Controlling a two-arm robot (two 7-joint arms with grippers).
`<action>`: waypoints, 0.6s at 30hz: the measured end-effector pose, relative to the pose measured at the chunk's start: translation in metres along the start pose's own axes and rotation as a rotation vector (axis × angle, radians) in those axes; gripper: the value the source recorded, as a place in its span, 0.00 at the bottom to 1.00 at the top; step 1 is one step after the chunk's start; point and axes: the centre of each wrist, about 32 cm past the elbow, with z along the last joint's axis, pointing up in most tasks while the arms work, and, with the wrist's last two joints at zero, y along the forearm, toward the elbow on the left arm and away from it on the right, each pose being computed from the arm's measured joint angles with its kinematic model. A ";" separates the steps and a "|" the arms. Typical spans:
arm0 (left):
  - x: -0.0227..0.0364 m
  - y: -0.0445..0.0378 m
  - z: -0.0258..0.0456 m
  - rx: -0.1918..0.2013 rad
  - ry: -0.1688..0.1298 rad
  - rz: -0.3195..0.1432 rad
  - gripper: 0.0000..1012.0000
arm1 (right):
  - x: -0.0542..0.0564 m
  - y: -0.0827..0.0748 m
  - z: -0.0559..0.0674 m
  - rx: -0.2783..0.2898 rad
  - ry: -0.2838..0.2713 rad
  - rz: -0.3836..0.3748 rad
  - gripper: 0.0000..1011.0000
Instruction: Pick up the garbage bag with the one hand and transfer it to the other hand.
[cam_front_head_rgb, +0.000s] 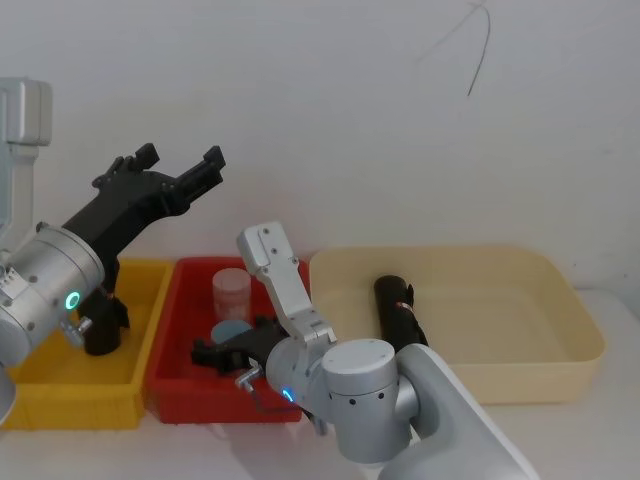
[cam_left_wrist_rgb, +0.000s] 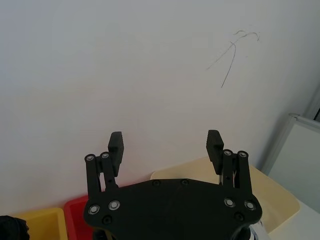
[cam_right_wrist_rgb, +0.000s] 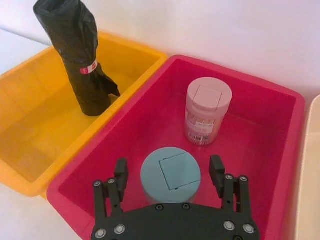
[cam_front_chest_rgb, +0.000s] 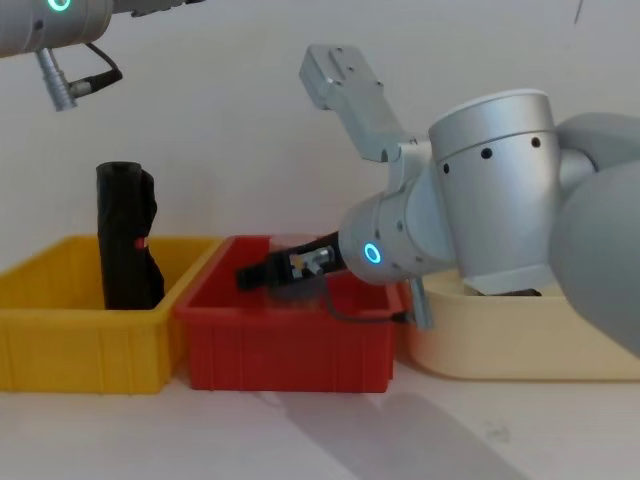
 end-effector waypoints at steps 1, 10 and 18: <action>0.0000 0.0000 0.0000 0.000 0.000 0.000 0.99 | 0.000 0.000 0.000 -0.001 0.000 0.002 0.99; 0.0000 0.0000 0.0000 0.000 0.000 0.000 0.99 | 0.003 0.001 -0.004 -0.001 -0.002 0.014 0.76; 0.0000 0.0000 0.0000 0.000 0.000 0.000 0.99 | 0.005 0.001 -0.005 0.005 0.003 0.015 0.64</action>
